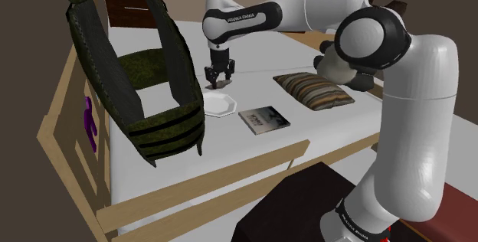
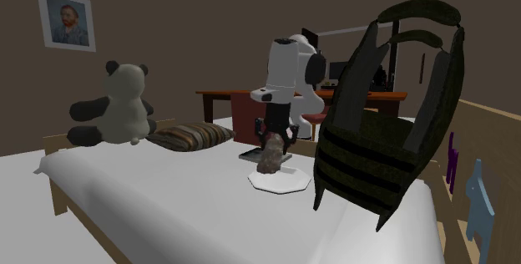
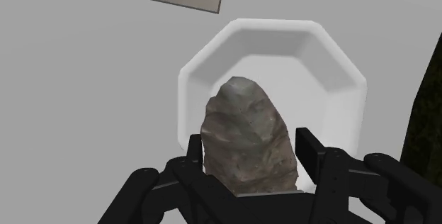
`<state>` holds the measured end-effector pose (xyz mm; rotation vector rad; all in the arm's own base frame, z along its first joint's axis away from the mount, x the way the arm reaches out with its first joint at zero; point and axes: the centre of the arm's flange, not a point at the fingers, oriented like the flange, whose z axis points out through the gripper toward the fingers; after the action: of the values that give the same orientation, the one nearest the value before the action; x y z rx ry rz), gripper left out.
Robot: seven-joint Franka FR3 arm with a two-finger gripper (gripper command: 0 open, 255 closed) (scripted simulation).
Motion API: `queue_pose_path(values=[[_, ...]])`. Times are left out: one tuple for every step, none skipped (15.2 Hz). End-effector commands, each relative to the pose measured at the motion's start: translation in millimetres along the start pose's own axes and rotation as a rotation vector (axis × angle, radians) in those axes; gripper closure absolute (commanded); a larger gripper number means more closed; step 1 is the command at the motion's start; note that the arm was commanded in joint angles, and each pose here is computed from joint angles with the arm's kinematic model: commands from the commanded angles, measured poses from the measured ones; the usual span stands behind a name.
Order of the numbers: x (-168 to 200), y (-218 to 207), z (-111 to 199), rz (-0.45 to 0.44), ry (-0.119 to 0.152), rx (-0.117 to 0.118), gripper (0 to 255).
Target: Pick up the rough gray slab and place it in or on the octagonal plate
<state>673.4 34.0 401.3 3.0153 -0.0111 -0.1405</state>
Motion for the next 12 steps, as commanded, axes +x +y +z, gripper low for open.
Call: queue_pose_path(values=[[-2.9,-17.8,1.8,0.001,0.0,0.0,255],[-2.4,-18.5,7.0,0.001,0.0,0.0,255],[-1.9,-19.1,12.2,0.001,0.0,0.0,255],[-1.4,-19.8,17.5,0.001,0.0,0.0,255],[-0.9,-20.4,22.7,0.001,0.0,0.0,255],[-0.4,-21.1,27.9,0.001,0.0,0.0,255],[0.0,-21.7,33.1,0.001,0.0,0.0,255],[0.5,-22.4,38.3,0.001,0.0,0.0,255],[1.0,-23.0,43.5,0.001,0.0,0.0,255],[1.5,-23.7,48.8,0.001,0.0,0.0,255],[2.0,-24.3,54.0,0.001,0.0,0.0,255],[2.5,-25.0,59.2,0.001,0.0,0.0,255]])
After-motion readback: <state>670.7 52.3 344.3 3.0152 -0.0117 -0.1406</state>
